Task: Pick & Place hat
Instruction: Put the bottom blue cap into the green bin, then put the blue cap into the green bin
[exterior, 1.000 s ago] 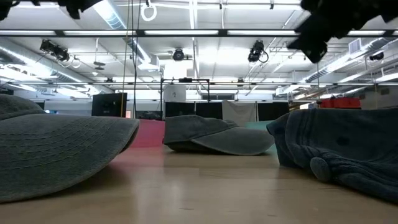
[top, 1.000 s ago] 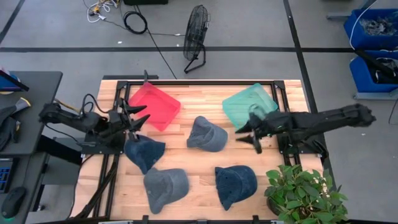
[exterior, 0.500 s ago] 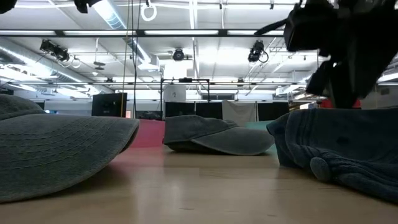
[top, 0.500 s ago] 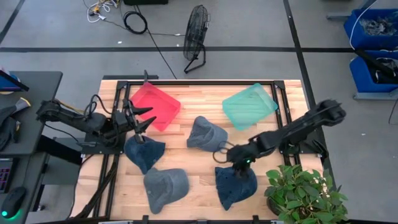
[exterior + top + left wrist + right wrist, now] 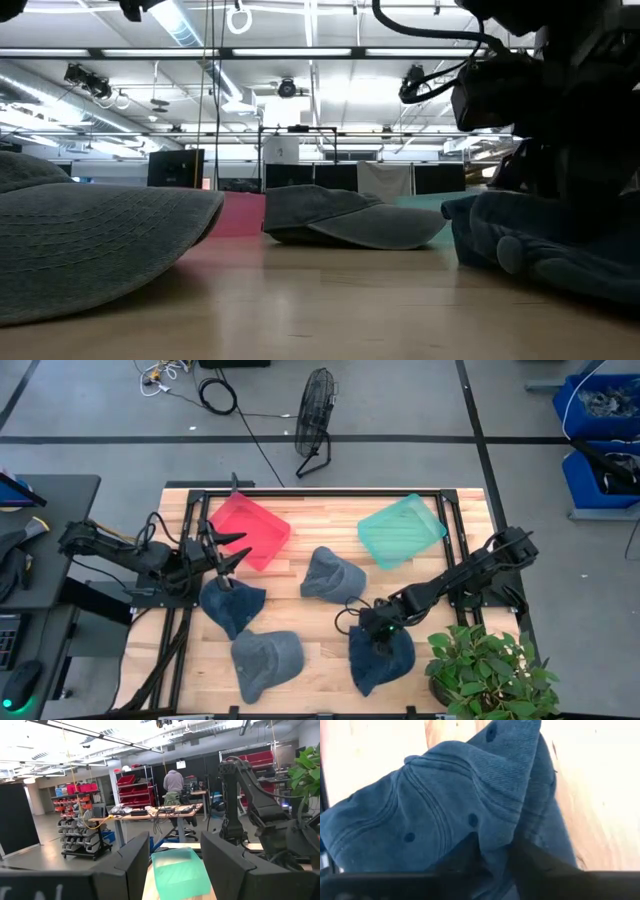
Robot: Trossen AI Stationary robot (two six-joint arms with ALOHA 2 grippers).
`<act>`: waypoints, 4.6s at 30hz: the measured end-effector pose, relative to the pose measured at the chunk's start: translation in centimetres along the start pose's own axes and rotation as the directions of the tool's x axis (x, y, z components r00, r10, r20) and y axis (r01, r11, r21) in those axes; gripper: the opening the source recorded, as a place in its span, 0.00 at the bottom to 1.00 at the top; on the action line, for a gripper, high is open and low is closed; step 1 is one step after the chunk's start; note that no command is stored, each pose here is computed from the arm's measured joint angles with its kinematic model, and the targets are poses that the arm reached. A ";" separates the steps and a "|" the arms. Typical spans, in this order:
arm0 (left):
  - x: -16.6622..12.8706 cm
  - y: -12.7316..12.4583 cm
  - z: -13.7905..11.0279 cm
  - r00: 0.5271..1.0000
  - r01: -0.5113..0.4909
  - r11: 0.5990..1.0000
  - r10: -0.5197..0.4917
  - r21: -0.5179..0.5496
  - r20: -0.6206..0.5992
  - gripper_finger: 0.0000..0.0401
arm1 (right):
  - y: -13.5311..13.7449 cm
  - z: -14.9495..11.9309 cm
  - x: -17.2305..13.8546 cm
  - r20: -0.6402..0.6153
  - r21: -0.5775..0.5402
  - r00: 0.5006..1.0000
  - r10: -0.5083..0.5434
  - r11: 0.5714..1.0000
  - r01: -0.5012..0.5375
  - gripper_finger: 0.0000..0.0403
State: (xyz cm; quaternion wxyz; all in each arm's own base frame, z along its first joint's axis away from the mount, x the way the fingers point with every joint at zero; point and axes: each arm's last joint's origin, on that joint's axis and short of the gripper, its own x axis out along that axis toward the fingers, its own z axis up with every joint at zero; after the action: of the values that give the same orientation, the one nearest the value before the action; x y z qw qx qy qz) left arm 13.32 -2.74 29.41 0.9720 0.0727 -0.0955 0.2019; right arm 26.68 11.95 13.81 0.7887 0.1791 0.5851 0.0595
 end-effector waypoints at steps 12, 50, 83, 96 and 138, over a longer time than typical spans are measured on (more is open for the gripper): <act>0.0 0.0 -0.1 1.000 0.003 1.000 -0.003 0.010 -0.009 0.45 | 2.1 3.4 -6.0 -0.003 -0.121 1.000 0.012 0.993 -0.012 0.03; 0.0 -0.2 -0.7 0.998 0.024 0.992 -0.017 0.123 -0.059 0.45 | -19.1 7.0 -23.3 -0.179 -0.251 0.699 -0.692 0.719 0.648 0.01; 0.0 -0.2 -0.8 0.997 0.029 0.991 -0.020 0.132 -0.071 0.45 | -21.6 4.2 -15.2 -0.181 -0.333 0.709 -0.681 0.721 0.608 0.21; 0.0 -0.2 -0.8 0.997 0.029 0.991 -0.020 0.132 -0.071 0.45 | -17.0 4.2 -15.3 -0.295 -0.366 0.700 -0.650 0.754 0.545 0.28; 1.7 -3.7 -7.5 -0.068 -0.379 0.925 -0.049 -0.020 -0.996 0.45 | -10.3 10.5 -16.6 0.220 -0.158 0.786 -0.577 0.774 0.613 0.23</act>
State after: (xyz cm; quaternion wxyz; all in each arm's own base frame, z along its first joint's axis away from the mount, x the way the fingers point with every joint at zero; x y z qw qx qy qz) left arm 17.50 -4.11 22.14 0.7022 -0.2533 0.5974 0.2930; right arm 30.26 -4.88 27.75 0.8256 -0.1002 0.5365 -0.1433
